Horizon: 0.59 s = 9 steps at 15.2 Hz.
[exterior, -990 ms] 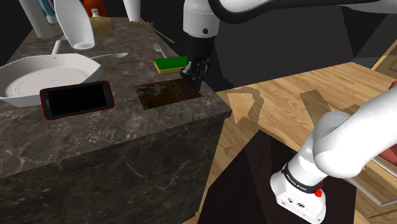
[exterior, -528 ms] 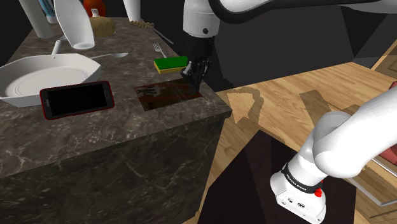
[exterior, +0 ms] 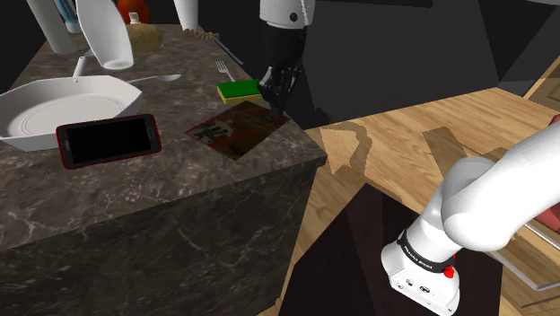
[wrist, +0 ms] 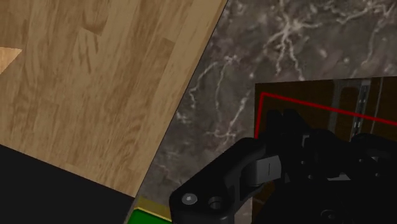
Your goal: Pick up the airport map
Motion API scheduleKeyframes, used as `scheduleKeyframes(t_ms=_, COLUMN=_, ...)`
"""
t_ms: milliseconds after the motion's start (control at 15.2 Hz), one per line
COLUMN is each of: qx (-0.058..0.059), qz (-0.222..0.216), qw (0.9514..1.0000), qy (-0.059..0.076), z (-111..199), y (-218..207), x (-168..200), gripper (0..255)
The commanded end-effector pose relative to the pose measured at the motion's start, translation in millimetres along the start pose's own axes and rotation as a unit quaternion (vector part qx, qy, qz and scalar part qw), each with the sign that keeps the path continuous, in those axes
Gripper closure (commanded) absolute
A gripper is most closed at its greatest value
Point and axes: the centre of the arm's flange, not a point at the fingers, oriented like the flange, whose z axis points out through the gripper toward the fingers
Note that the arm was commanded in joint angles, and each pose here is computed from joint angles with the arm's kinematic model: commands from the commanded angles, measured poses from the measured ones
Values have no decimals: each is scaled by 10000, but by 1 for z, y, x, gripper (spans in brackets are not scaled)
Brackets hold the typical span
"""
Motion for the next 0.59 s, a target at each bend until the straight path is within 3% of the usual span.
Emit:
scheduleKeyframes(t_ms=0, qx=-1, qz=0, qw=10000, qy=-2, z=-10, y=0, x=1, gripper=255)
scheduleKeyframes(t_ms=528, qx=-1, qz=0, qw=10000, qy=-2, z=-43, y=0, x=0, gripper=255)
